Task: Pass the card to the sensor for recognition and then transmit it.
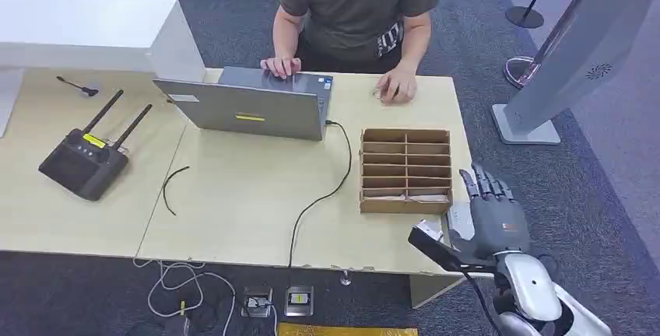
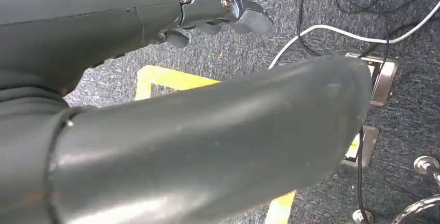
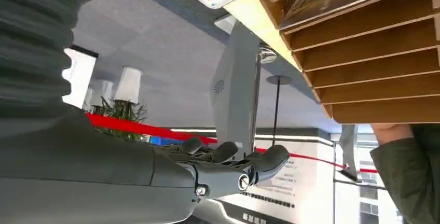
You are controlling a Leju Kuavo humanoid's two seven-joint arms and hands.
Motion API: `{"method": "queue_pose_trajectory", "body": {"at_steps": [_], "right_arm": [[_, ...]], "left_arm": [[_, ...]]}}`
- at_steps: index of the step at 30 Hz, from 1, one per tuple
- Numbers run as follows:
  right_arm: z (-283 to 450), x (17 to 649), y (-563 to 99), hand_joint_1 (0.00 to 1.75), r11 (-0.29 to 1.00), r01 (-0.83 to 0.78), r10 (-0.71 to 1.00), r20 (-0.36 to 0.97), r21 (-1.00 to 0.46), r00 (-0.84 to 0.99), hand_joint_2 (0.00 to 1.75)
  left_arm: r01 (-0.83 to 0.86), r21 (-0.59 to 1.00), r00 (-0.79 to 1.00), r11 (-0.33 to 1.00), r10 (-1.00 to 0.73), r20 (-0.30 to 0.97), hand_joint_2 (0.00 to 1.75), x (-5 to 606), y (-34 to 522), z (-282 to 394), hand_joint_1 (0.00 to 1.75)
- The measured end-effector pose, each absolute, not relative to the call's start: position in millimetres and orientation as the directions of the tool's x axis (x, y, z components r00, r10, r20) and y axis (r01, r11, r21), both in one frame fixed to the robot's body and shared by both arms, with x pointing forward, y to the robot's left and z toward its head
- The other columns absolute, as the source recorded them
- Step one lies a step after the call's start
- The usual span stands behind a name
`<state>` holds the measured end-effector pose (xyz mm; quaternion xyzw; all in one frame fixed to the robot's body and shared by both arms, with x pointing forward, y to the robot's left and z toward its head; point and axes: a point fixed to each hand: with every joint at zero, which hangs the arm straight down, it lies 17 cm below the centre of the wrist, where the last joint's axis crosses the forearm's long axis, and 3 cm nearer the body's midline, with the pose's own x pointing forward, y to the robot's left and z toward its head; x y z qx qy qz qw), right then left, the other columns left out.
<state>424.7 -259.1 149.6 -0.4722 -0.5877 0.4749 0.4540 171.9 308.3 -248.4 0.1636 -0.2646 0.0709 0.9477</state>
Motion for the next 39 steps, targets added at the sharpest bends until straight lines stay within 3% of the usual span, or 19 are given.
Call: {"method": "queue_pose_trajectory", "body": {"at_steps": [39], "right_arm": [[137.2,444.0,-245.8,0.0,0.202,0.12,0.974,0.187,-0.972,-0.128,1.75]], "left_arm": [[-0.208,0.266,0.866,0.941,0.051,0.497,0.0,169.2,306.0,-251.3,0.0]]}}
